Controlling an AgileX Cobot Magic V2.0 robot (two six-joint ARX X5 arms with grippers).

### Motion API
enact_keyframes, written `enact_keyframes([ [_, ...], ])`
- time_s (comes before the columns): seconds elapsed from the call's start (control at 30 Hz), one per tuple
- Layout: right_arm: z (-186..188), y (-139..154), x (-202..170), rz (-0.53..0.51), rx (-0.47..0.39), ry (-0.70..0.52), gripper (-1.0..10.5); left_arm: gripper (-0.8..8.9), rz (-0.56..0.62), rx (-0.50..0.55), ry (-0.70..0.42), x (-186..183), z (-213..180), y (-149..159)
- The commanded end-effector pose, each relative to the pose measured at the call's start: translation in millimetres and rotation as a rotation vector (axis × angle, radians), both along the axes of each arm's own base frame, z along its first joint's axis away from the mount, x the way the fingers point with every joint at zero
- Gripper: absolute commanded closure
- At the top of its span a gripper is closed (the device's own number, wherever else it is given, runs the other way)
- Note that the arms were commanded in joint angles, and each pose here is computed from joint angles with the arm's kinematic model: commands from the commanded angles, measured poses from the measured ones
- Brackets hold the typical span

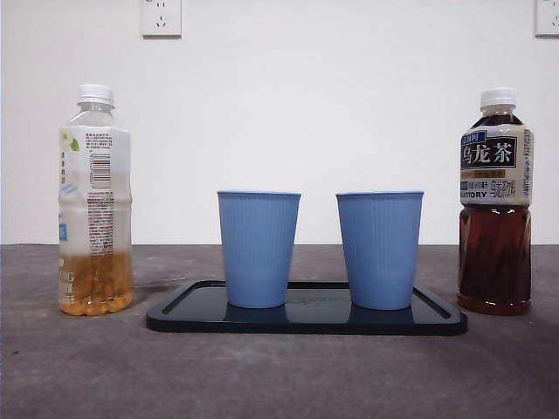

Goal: Pour the drink into the cup

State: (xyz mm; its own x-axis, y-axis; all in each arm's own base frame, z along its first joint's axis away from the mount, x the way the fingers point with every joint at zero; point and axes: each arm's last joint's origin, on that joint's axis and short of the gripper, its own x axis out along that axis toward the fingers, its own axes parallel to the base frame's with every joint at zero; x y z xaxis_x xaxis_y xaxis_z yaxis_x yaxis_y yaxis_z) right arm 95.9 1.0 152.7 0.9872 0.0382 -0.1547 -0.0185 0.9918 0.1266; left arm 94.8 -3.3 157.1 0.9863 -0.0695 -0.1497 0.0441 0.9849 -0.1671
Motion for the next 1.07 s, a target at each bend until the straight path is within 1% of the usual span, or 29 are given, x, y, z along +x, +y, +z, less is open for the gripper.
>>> enact_keyframes([
  [0.03, 2.9, 2.2, -0.1, 0.061, 0.107, -0.02, 9.3, 8.06, 0.002, -0.037, 0.007, 1.1, -3.9, -0.2],
  [0.07, 5.3, 2.7, -0.5, 0.076, 0.127, -0.023, 9.4, 8.05, 0.002, -0.051, 0.005, 0.9, -2.1, -0.4],
  [0.13, 11.0, 3.0, -1.7, 0.075, 0.171, -0.029, 9.4, 8.05, 0.002, -0.101, -0.003, 0.4, 3.5, -1.0],
  [0.3, 31.9, 4.4, -5.9, 0.084, 0.247, -0.041, 9.4, 8.04, -0.014, -0.216, -0.027, -1.2, 21.6, -3.7],
  [0.4, 48.5, 5.9, -7.5, 0.102, 0.285, -0.04, 9.4, 8.04, -0.031, -0.235, -0.045, -2.5, 38.4, -5.2],
  [0.57, 77.3, 8.8, -7.9, 0.158, 0.291, 0.001, 9.4, 8.05, -0.053, -0.236, -0.049, -3.0, 73.4, -7.1],
  [0.6, 82.8, 9.5, -7.5, 0.178, 0.287, 0.011, 9.4, 8.05, -0.059, -0.232, -0.044, -2.5, 80.5, -7.5],
  [0.73, 107.2, 12.4, -5.7, 0.267, 0.24, 0.059, 9.4, 8.05, -0.142, -0.182, -0.022, 1.0, 113.7, -10.3],
  [0.87, 129.3, 14.6, -2.6, 0.354, 0.163, 0.112, 9.4, 8.05, -0.248, -0.129, 0.019, 7.1, 142.1, -13.8],
  [1.07, 152.3, 18.6, 3.1, 0.515, 0.074, 0.155, 9.4, 8.05, -0.444, -0.058, 0.093, 18.3, 161.8, -20.8],
])
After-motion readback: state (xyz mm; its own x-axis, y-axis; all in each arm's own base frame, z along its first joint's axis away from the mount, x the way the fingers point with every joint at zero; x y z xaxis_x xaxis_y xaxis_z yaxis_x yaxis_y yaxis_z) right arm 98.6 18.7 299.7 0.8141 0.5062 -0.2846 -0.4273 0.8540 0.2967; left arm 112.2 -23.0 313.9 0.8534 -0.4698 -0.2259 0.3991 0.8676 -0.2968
